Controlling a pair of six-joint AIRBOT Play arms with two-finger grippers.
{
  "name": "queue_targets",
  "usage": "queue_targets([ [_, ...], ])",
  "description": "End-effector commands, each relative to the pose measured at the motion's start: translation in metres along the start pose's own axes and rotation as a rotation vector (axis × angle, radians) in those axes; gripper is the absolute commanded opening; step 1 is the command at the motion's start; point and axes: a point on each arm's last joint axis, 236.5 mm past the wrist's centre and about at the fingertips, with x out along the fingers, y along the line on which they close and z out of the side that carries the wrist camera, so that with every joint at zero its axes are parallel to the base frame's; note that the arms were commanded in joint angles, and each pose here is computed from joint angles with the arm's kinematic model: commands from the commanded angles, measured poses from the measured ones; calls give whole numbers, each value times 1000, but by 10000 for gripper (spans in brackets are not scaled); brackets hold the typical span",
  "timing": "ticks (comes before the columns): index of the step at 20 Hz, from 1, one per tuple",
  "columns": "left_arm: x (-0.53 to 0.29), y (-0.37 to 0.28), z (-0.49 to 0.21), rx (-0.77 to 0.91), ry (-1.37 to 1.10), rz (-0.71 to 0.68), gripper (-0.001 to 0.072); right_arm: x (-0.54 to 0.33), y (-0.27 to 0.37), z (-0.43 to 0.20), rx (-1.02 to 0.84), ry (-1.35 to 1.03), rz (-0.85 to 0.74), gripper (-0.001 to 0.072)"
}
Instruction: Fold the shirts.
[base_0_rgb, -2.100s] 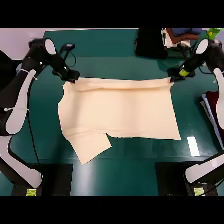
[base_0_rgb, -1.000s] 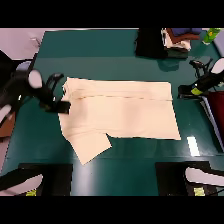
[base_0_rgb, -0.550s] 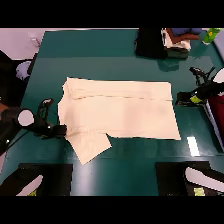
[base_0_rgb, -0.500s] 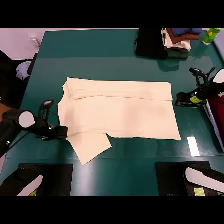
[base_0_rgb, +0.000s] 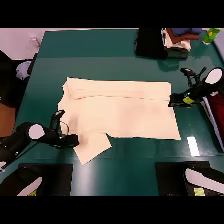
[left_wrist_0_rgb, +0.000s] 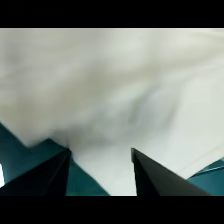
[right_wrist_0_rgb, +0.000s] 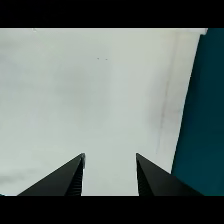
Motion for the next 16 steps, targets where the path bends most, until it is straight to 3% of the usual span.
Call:
queue_targets([
  [1, 10, -7, 4, 5, -34, -21, 403, 1, 4, -2, -3, 8, 4, 386],
  [2, 10, -9, 9, 5, -53, -28, 245, 1, 4, -4, -3, 15, 4, 386],
  [4, 8, -9, 12, 29, -63, -26, 23, 0, 0, -11, 0, 46, -5, 387],
  [7, -5, -11, 13, 112, -42, 6, 23, 0, -20, -37, 74, 126, -4, 389],
  [9, -13, -13, 18, 140, -49, 20, 23, 9, -39, -64, 157, 157, -3, 579],
  [16, -16, -18, 18, 163, -44, 8, 24, 55, -59, -149, 339, 302, 27, 565],
])
